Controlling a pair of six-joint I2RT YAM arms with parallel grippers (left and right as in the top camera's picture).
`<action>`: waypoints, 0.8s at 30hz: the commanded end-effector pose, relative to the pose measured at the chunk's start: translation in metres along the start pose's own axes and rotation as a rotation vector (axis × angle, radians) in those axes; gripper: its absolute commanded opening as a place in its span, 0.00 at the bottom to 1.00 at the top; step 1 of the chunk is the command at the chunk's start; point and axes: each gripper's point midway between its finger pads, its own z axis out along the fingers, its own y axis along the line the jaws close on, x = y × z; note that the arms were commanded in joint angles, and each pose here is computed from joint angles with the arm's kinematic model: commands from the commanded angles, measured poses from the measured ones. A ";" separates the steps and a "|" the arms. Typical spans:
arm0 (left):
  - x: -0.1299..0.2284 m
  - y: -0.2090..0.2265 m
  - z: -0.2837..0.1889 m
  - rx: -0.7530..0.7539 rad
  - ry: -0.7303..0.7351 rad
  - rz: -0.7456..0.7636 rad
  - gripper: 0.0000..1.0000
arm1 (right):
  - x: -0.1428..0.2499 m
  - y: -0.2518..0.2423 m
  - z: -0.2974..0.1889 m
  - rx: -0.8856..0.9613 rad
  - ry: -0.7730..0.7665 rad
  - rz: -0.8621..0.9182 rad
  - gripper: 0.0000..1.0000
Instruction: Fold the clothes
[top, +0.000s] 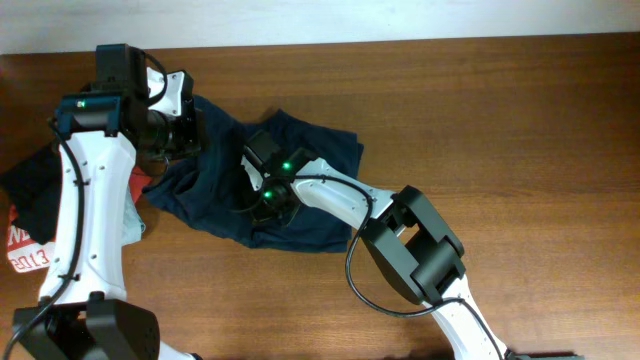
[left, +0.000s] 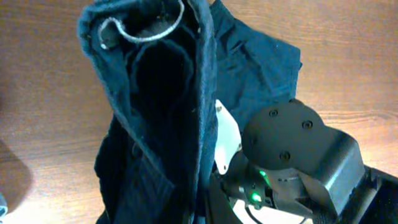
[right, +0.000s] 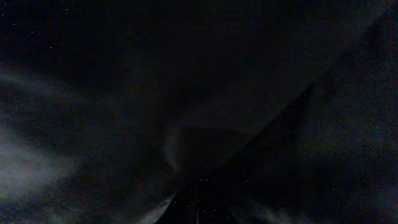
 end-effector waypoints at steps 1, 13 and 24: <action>-0.007 -0.010 -0.018 0.029 -0.048 0.005 0.00 | -0.014 -0.010 -0.020 0.002 -0.031 0.046 0.09; -0.006 -0.011 -0.019 0.031 -0.049 0.005 0.00 | -0.033 -0.094 -0.152 0.073 -0.131 0.192 0.10; -0.006 -0.022 -0.019 0.058 -0.051 0.024 0.00 | 0.014 -0.180 -0.150 0.244 0.011 0.340 0.10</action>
